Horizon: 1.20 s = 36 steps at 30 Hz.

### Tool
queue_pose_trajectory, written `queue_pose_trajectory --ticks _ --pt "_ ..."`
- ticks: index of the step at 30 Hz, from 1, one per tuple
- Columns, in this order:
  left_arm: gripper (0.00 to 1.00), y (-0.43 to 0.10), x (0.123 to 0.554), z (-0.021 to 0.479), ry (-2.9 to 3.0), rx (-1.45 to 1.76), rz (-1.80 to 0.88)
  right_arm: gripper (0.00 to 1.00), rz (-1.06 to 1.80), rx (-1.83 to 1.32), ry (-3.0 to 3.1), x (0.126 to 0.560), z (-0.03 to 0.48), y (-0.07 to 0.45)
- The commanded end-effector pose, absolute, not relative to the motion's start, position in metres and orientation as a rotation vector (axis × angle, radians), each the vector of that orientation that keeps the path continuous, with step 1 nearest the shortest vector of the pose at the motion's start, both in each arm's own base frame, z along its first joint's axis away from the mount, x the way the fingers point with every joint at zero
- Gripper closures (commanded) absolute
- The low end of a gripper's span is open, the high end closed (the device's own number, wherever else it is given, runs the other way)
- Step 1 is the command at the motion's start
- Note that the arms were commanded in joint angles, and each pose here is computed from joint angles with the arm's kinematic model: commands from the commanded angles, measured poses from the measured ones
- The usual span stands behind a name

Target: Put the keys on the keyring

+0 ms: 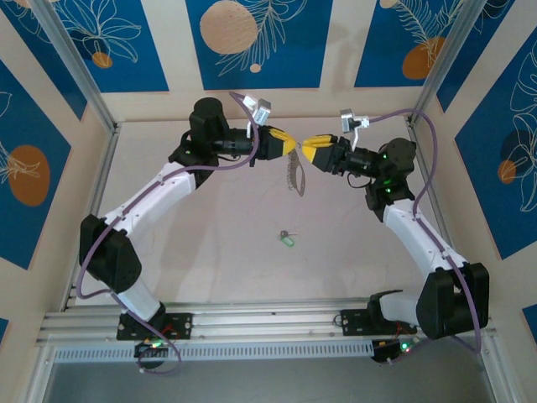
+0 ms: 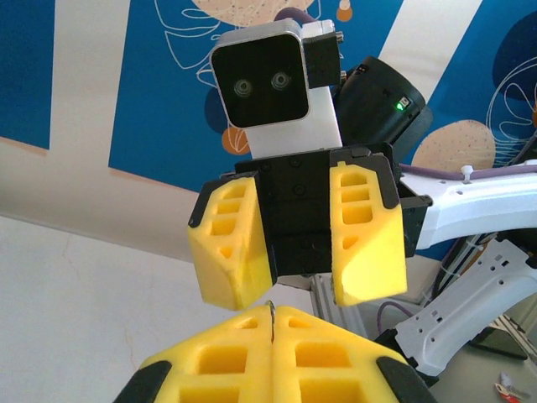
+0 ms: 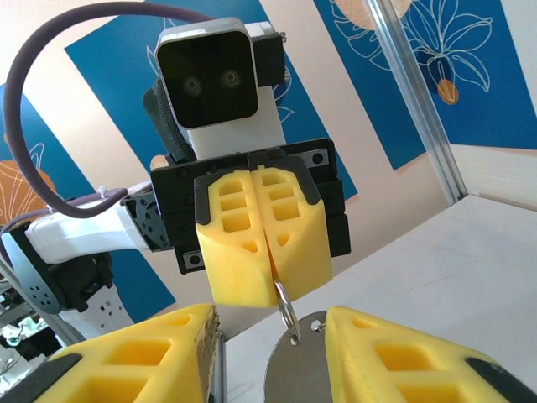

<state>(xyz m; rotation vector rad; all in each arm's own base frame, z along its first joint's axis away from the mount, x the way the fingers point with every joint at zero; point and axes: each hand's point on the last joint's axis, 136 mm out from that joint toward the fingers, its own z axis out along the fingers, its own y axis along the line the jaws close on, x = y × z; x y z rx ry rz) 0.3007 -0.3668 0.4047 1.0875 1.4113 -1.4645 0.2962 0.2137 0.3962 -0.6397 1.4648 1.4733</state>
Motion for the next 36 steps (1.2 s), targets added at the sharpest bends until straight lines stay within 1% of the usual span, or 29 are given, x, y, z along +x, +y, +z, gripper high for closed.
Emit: queue_pose_trajectory --ticks 1,6,19,21,24,28,30,32,33,35,36 --pt "1.0 -0.364 0.284 0.431 1.306 1.134 -1.471 0.61 1.45 -0.659 1.434 0.298 0.406 0.217" --pt "1.0 -0.364 0.283 0.433 1.3 1.132 -1.477 0.63 1.451 -0.642 1.435 0.302 0.405 0.217" --pt "1.0 -0.365 0.284 0.436 1.287 1.125 -1.489 0.76 1.471 -0.635 1.429 0.308 0.404 0.223" --pt "1.0 -0.365 0.284 0.436 1.288 1.125 -1.491 0.8 1.47 -0.632 1.426 0.309 0.405 0.223" --pt "1.0 -0.365 0.284 0.434 1.288 1.125 -1.493 0.89 1.468 -0.623 1.425 0.311 0.406 0.223" --pt "1.0 -0.366 0.284 0.434 1.287 1.127 -1.499 0.95 1.467 -0.617 1.418 0.311 0.407 0.222" --pt "1.0 -0.366 0.284 0.434 1.286 1.126 -1.505 1.0 1.466 -0.616 1.411 0.311 0.409 0.221" --pt "1.0 -0.367 0.284 0.434 1.284 1.129 -1.512 1.0 1.467 -0.615 1.406 0.31 0.41 0.221" --pt "1.0 -0.367 0.283 0.434 1.281 1.131 -1.514 0.98 1.468 -0.615 1.403 0.31 0.411 0.221" --pt "1.0 -0.367 0.283 0.434 1.281 1.129 -1.516 0.86 1.467 -0.611 1.4 0.311 0.412 0.221" --pt "1.0 -0.367 0.283 0.434 1.28 1.129 -1.519 0.84 1.464 -0.606 1.4 0.311 0.412 0.22"
